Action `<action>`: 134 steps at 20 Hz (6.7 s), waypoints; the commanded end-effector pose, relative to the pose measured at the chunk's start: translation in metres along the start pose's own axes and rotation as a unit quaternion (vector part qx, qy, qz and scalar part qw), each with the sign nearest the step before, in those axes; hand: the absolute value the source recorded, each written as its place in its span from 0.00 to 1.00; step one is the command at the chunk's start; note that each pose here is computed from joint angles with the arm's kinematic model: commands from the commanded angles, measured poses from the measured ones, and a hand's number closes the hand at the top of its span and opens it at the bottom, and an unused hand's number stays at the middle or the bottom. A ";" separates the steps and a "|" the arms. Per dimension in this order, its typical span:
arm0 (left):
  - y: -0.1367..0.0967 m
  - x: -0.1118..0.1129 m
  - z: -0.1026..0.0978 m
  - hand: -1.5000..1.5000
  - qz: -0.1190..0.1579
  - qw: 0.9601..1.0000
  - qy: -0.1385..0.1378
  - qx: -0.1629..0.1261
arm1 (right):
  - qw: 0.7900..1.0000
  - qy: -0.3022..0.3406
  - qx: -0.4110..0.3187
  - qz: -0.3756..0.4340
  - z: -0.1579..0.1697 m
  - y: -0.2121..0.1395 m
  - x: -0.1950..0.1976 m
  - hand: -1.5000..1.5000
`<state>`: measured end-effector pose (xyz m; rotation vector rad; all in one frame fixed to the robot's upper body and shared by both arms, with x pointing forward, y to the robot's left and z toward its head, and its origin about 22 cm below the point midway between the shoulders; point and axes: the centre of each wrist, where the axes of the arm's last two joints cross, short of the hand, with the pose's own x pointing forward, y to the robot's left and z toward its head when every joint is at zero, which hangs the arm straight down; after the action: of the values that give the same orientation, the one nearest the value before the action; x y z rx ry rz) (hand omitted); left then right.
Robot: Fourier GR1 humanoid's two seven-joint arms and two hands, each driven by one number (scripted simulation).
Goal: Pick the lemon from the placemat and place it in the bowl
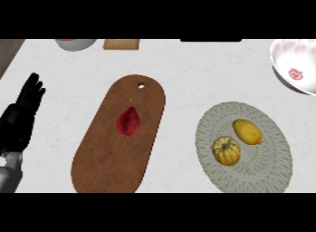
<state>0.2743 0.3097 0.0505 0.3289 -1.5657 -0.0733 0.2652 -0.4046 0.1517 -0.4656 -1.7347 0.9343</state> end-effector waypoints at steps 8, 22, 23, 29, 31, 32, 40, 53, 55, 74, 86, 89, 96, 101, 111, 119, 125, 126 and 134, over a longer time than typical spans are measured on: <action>-0.010 0.023 -0.001 0.50 -0.004 1.000 -0.007 -0.012 | 0.973 0.078 0.181 0.123 -0.063 -0.002 0.041 0.00; -0.014 0.027 -0.008 0.50 0.008 1.000 0.001 -0.011 | 0.899 0.130 0.374 0.188 -0.122 0.058 0.041 0.00; -0.003 0.013 -0.005 0.50 0.000 1.000 -0.002 -0.011 | 0.892 0.136 0.389 0.183 -0.102 0.064 0.027 0.00; -0.017 -0.004 0.001 0.50 0.005 1.000 -0.002 -0.013 | 0.902 0.115 0.349 0.227 -0.112 0.098 0.024 0.00; -0.007 0.001 -0.005 0.50 0.000 1.000 -0.001 0.005 | 0.914 0.097 0.311 0.242 -0.107 0.084 0.024 0.00; -0.011 0.010 -0.003 0.50 0.001 1.000 -0.005 0.005 | 0.913 0.091 0.309 0.249 -0.098 0.086 0.023 0.00; -0.003 0.006 -0.004 0.50 0.008 1.000 0.008 0.000 | 0.906 0.103 0.335 0.236 -0.093 0.134 0.000 0.00; 0.011 0.001 0.009 0.50 0.006 1.000 -0.002 -0.004 | 0.906 0.116 0.333 0.235 -0.082 0.153 -0.009 0.00; 0.001 0.012 0.003 0.50 0.004 1.000 -0.002 0.014 | 0.905 0.118 0.330 0.241 -0.073 0.165 -0.005 0.00; -0.001 0.005 0.000 0.50 0.009 1.000 0.002 -0.004 | 0.911 0.083 0.343 0.212 -0.096 0.216 -0.037 1.00; -0.004 0.002 0.003 0.50 0.001 1.000 -0.002 0.013 | 0.949 0.188 0.136 0.215 -0.138 0.166 -0.012 1.00; -0.014 -0.003 -0.006 0.50 0.001 1.000 -0.007 0.018 | 0.950 0.175 0.094 0.241 -0.149 0.132 -0.001 1.00; 0.004 0.002 0.005 0.50 -0.001 1.000 0.008 0.009 | 0.953 0.140 -0.133 0.232 -0.144 0.037 0.060 1.00; 0.002 -0.008 0.004 0.50 0.007 1.000 0.006 -0.001 | 0.952 0.158 -0.190 0.179 -0.132 0.011 0.085 1.00; -0.010 0.007 0.001 0.50 0.004 1.000 0.002 -0.008 | 0.950 0.197 -0.212 0.118 -0.121 -0.056 0.011 1.00; 0.001 0.013 0.001 0.50 0.005 1.000 -0.018 -0.011 | 0.947 0.212 -0.216 0.111 -0.117 -0.050 -0.053 1.00; -0.011 0.020 -0.010 0.50 0.002 0.999 -0.025 -0.024 | 0.947 0.210 -0.217 0.112 -0.105 -0.051 -0.076 1.00; -0.026 0.030 -0.014 0.50 0.000 0.999 -0.026 -0.033 | 0.946 0.208 -0.225 0.109 -0.110 -0.066 -0.067 1.00; -0.024 0.025 -0.015 0.50 0.011 0.999 -0.031 -0.034 | 0.923 0.350 -0.126 0.101 -0.074 -0.042 -0.104 0.00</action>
<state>0.2894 0.2832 0.0673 0.2686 -1.6161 -0.1181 0.3868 -0.4632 0.1394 -1.0833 -1.2243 0.5930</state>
